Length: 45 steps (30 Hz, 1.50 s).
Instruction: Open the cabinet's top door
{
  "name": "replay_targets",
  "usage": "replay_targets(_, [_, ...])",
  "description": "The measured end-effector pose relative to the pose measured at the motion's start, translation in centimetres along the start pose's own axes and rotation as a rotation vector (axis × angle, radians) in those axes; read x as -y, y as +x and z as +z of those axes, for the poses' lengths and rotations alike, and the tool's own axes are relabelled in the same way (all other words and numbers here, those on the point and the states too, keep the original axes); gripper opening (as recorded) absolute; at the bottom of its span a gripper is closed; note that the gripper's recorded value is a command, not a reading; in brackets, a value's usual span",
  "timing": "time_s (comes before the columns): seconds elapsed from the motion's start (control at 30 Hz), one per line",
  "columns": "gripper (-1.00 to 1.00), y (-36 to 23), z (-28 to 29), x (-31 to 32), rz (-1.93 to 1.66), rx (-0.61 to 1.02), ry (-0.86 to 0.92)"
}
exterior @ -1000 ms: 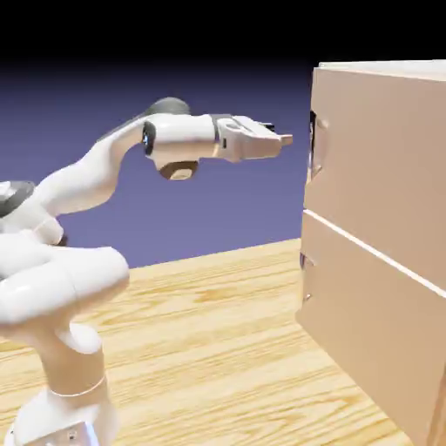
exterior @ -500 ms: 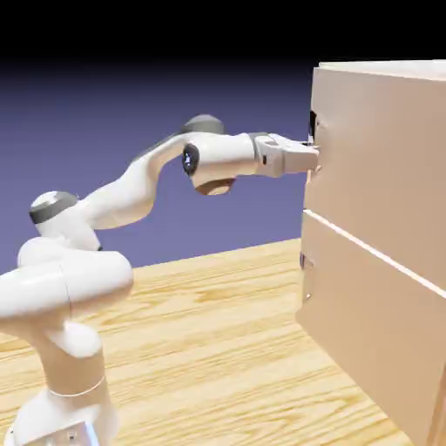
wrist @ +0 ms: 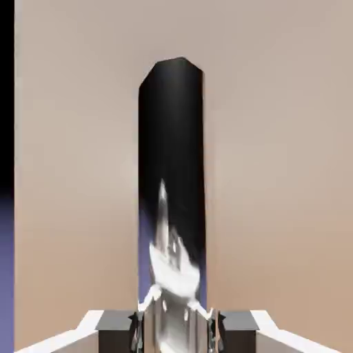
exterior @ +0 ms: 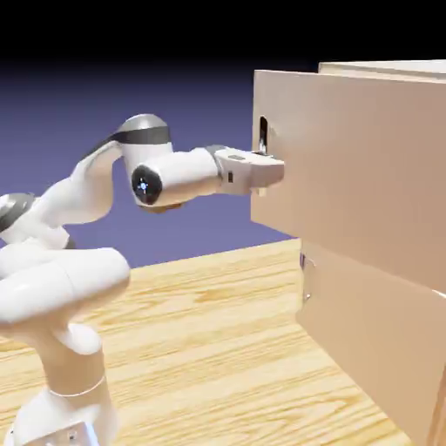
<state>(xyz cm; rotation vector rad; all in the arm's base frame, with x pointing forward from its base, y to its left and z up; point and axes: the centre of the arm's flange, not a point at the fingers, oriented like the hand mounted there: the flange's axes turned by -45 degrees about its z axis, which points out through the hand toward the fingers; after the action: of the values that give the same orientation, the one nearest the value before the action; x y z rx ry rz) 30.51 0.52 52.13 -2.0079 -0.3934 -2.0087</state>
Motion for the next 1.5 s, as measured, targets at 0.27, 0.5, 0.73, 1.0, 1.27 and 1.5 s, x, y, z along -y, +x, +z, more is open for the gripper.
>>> replay_targets(0.27, [-1.0, 0.0, -4.8, -2.0, -0.001, 0.0, 0.119])
replay_targets(0.5, [-1.0, 0.0, -8.8, -4.3, -0.001, 0.001, 0.225])
replay_targets(0.73, [-1.0, 0.0, -12.8, -7.1, -0.001, 0.001, 0.335])
replay_targets(1.0, [-1.0, 0.0, -16.8, -10.7, -0.001, 0.001, 0.459])
replay_targets(1.27, [-1.0, 0.0, -20.4, -14.9, -0.001, 0.001, 0.584])
replay_targets(1.5, [-1.0, 0.0, -23.3, -19.3, -0.001, 0.001, 0.704])
